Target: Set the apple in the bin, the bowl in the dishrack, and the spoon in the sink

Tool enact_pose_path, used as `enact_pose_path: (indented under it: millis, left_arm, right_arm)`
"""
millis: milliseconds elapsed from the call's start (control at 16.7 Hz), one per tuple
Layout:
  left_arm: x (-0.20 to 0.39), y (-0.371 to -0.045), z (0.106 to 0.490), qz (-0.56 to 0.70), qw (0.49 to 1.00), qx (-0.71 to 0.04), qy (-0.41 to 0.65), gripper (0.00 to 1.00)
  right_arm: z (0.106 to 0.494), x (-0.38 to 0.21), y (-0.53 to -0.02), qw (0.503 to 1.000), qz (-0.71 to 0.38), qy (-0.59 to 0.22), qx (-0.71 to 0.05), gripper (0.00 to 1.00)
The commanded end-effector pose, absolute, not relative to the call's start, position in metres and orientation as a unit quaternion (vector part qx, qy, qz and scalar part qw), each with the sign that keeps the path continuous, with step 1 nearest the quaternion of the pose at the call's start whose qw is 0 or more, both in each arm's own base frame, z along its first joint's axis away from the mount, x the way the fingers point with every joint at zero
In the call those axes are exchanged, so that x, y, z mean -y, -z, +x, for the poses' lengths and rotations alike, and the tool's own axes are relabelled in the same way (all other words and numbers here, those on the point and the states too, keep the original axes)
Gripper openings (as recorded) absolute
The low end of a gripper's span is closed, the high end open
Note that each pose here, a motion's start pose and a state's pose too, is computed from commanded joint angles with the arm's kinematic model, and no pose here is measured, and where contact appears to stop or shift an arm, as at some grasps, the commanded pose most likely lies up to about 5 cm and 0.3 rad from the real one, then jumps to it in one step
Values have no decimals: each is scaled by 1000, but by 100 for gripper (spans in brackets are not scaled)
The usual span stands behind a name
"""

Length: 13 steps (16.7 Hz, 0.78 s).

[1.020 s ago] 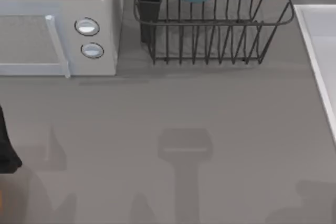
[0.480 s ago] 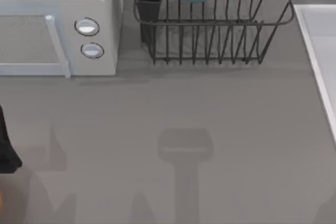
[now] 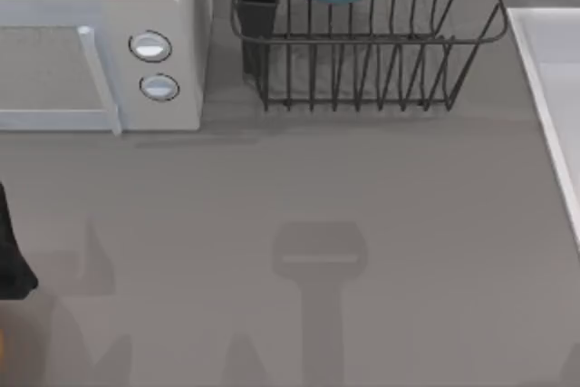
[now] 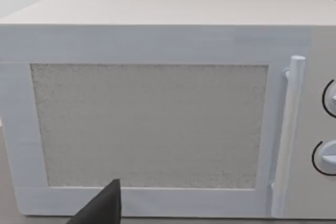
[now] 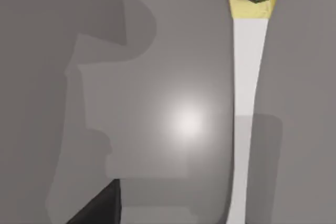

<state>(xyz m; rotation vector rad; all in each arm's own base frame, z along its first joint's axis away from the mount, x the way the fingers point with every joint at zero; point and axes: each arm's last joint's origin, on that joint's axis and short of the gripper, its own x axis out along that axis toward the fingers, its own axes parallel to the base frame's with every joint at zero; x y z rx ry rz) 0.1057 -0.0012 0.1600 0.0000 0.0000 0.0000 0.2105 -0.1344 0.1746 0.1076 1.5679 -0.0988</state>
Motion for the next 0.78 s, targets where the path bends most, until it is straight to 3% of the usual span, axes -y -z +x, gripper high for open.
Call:
enact_pose_path:
  millis: [420, 780]
  left_arm:
    - [1, -160, 106, 0, 1000, 0, 0, 100]
    - [1, -160, 106, 0, 1000, 0, 0, 100]
  right_arm:
    - [211, 135, -102, 710, 46, 47, -701, 100]
    - [209, 134, -93, 707, 48, 45, -704, 100]
